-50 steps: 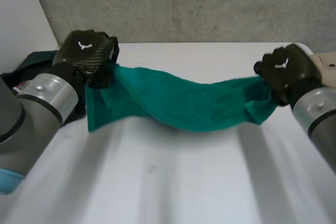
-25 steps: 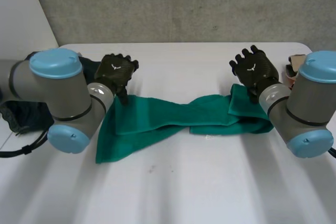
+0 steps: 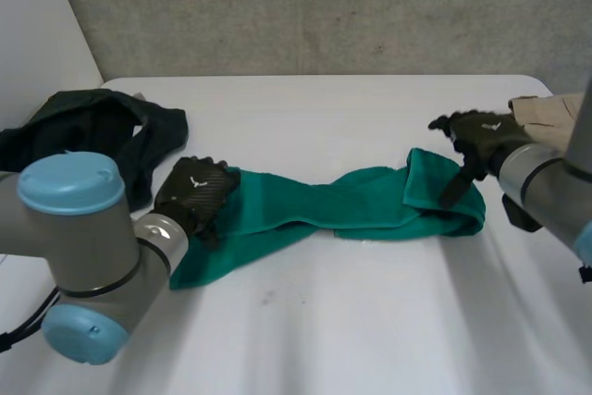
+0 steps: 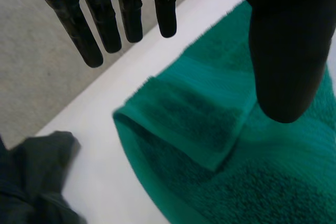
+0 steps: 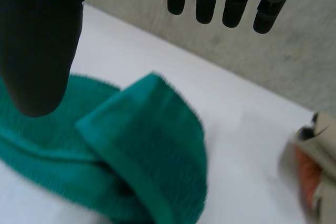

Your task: Fold the laundry.

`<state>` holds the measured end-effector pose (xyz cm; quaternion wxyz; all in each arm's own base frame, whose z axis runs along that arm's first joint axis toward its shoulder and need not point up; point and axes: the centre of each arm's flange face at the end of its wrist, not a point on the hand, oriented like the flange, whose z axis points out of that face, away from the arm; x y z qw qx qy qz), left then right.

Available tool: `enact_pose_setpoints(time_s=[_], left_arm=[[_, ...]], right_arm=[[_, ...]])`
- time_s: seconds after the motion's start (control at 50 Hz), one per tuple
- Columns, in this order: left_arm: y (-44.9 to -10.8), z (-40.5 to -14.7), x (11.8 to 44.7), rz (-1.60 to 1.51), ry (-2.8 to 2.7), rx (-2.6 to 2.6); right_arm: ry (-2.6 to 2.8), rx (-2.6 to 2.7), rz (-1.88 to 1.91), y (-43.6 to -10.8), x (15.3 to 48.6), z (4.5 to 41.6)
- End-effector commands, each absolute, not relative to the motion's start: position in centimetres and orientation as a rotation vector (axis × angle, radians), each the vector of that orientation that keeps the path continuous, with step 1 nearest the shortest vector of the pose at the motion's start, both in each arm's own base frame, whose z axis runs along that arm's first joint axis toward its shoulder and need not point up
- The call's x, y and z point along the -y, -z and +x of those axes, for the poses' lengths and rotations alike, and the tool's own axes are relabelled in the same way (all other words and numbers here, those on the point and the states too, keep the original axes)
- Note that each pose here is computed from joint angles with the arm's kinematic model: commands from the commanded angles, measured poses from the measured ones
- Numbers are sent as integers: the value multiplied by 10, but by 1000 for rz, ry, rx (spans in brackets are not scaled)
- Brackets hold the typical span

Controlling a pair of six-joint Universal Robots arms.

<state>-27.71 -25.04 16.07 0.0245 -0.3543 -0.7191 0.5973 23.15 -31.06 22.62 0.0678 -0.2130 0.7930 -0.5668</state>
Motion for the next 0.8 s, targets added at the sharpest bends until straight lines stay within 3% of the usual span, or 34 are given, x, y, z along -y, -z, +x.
enact_pose_setpoints(time_s=[0.02, 0.2, 0.66, 0.8], left_arm=[[-135, -285, 268, -1105, -1820, 2246], [-126, -292, 286, -1098, -1832, 2241], [-107, -309, 311, -1109, -1846, 2221], [-115, -313, 322, -1115, -1904, 2189]], right_arm=[[1672, -2433, -681, -178, 327, 239], [1772, -2399, -863, -158, 331, 255], [1796, -2434, -915, -152, 331, 253], [1816, -2422, -910, -158, 332, 253]])
